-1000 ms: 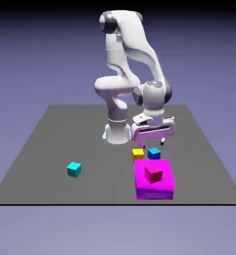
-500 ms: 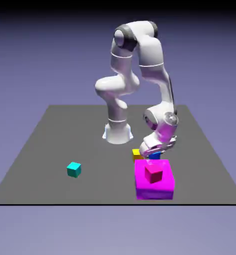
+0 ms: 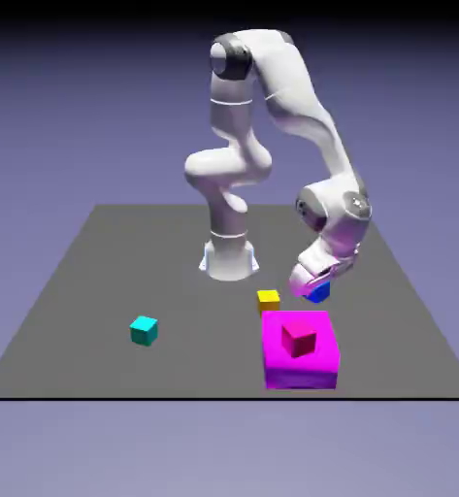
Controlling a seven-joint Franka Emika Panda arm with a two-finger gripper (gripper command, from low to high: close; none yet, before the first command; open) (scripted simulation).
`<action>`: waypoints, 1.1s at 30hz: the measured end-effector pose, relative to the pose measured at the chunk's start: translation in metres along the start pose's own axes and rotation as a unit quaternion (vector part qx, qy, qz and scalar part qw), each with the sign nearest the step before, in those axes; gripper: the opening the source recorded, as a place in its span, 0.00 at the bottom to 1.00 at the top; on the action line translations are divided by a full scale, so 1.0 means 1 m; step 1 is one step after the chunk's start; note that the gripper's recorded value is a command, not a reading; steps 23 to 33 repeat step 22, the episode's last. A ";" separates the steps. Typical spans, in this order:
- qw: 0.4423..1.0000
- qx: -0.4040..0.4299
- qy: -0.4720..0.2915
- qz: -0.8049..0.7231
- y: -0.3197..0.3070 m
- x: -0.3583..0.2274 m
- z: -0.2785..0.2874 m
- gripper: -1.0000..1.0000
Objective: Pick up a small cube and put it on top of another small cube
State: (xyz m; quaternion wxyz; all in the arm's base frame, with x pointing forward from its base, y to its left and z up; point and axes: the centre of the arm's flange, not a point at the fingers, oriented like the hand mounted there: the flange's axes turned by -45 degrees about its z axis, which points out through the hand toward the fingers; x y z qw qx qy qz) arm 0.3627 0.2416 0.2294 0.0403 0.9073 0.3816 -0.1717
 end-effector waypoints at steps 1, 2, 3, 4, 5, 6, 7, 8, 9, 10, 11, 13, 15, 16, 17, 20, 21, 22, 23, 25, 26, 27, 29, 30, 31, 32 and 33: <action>1.000 -0.007 0.001 -0.019 0.008 0.006 -0.010 0.00; 0.999 -0.014 0.001 -0.037 0.017 0.012 -0.020 0.00; 0.998 -0.021 0.001 -0.055 0.026 0.017 -0.031 0.00; 0.997 -0.029 0.001 -0.072 0.035 0.022 -0.041 0.00; 0.995 -0.037 0.000 -0.089 0.045 0.026 -0.051 0.00; 0.993 -0.046 -0.002 -0.105 0.055 0.030 -0.062 0.00; 0.991 -0.054 -0.004 -0.120 0.065 0.034 -0.072 0.00; 0.989 -0.063 -0.006 -0.135 0.075 0.036 -0.083 0.00; 0.986 -0.072 -0.010 -0.149 0.086 0.039 -0.093 0.00; 0.983 -0.080 -0.013 -0.163 0.097 0.041 -0.104 0.00; 0.980 -0.089 -0.018 -0.176 0.108 0.042 -0.114 0.00; 0.973 -0.107 -0.028 -0.201 0.130 0.043 -0.135 0.00; 0.972 -0.109 -0.030 -0.204 0.134 0.043 -0.139 0.00; 0.972 -0.110 -0.031 -0.204 0.138 0.045 -0.120 0.00; 0.972 -0.110 -0.031 -0.204 0.141 0.047 -0.102 0.00; 0.972 -0.111 -0.031 -0.204 0.146 0.049 -0.071 1.00; 0.972 -0.111 -0.031 -0.204 0.146 0.049 -0.071 1.00; 0.972 -0.111 -0.031 -0.204 0.144 0.048 -0.090 1.00; 0.972 -0.111 -0.031 -0.204 0.144 0.048 -0.090 1.00; 0.972 -0.111 -0.031 -0.204 0.144 0.048 -0.090 1.00; 0.972 -0.111 -0.031 -0.204 0.144 0.048 -0.090 1.00; 0.972 -0.111 -0.031 -0.204 0.144 0.048 -0.090 1.00; 0.972 -0.111 -0.031 -0.204 0.144 0.048 -0.090 1.00; 0.972 -0.111 -0.031 -0.204 0.144 0.048 -0.090 1.00; 0.972 -0.111 -0.031 -0.204 0.144 0.048 -0.090 1.00; 0.972 -0.111 -0.031 -0.204 0.144 0.048 -0.090 1.00; 0.972 -0.111 -0.031 -0.204 0.144 0.048 -0.090 1.00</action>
